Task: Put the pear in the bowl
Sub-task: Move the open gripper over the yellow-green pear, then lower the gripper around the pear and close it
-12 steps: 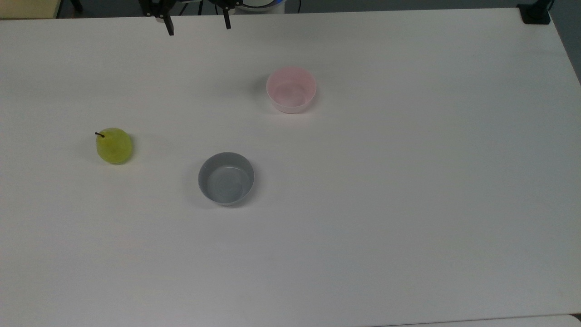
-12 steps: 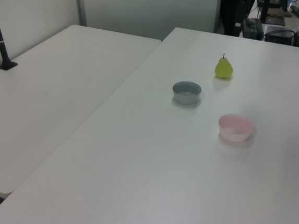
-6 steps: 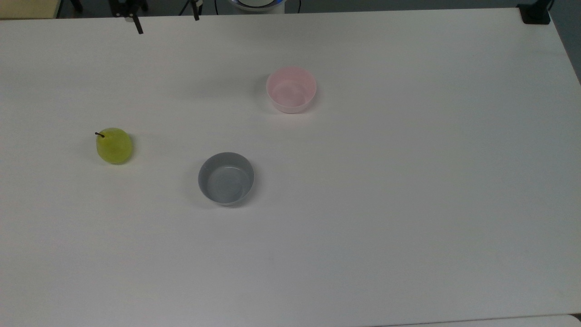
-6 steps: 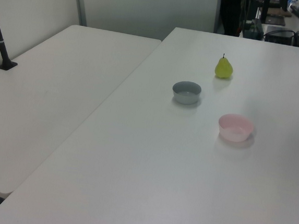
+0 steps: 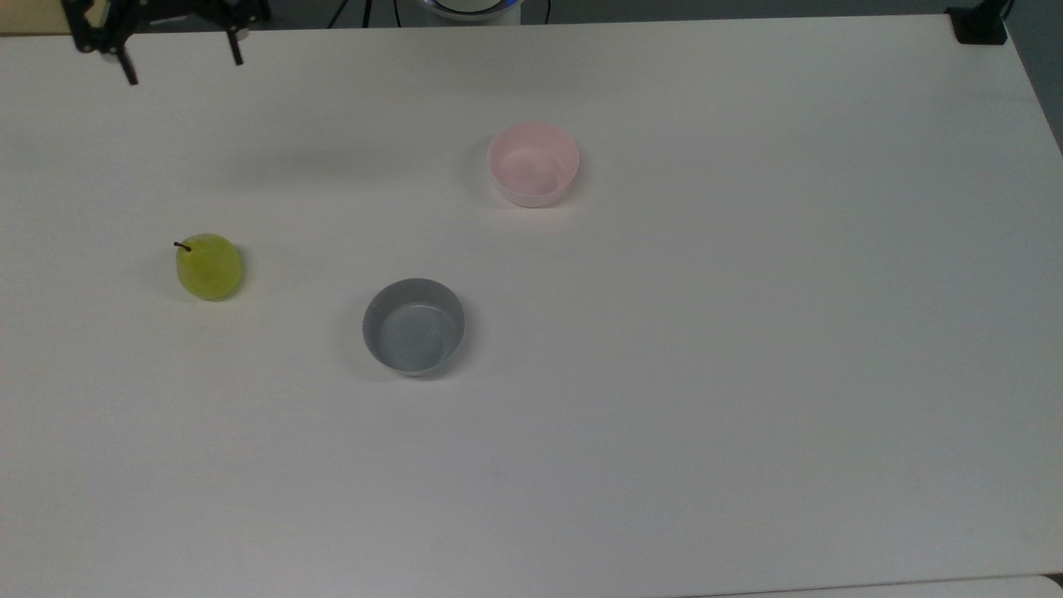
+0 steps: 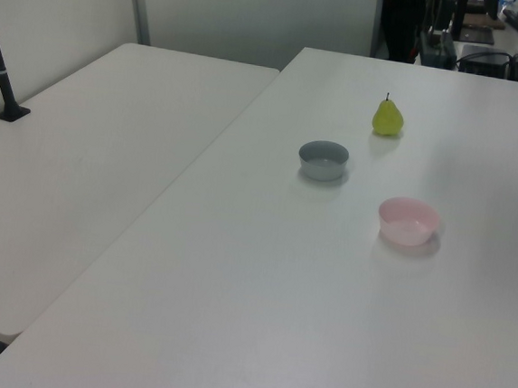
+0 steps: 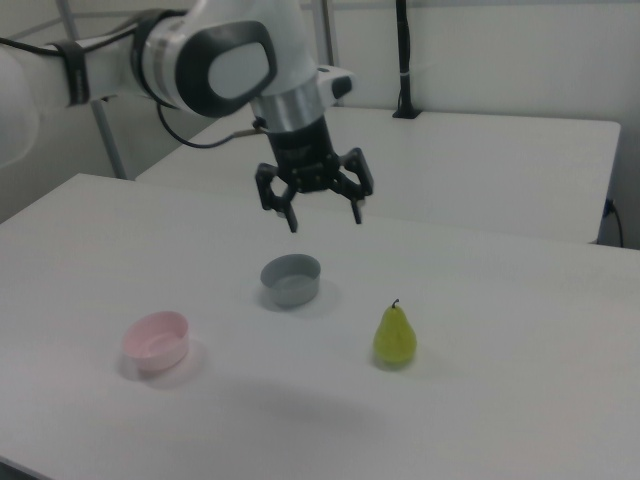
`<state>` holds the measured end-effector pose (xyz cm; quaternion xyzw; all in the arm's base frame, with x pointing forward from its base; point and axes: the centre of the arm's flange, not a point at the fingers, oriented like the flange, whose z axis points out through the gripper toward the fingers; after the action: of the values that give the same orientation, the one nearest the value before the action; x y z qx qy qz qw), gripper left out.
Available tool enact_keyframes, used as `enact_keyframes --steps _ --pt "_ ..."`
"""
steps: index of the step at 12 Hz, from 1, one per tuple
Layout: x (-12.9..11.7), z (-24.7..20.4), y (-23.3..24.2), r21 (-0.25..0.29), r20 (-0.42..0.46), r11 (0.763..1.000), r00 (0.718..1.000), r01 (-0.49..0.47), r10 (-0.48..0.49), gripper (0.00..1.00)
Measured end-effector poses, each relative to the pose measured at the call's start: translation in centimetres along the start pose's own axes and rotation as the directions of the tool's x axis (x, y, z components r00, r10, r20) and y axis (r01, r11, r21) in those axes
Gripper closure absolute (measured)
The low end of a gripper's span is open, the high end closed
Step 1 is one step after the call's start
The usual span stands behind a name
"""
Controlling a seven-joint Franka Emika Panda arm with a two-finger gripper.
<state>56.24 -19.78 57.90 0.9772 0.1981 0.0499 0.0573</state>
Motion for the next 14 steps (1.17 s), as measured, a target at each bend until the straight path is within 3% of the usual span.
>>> enact_keyframes --steps 3,9,14 --pt "-0.5 4.6 3.0 -0.002 0.026 1.000 1.000 0.007 -0.007 0.00" --pt "0.9 14.6 4.8 0.008 0.060 1.000 0.998 -0.001 0.001 0.00" --pt "2.1 20.5 5.1 0.004 0.025 1.000 1.000 -0.016 0.016 0.00"
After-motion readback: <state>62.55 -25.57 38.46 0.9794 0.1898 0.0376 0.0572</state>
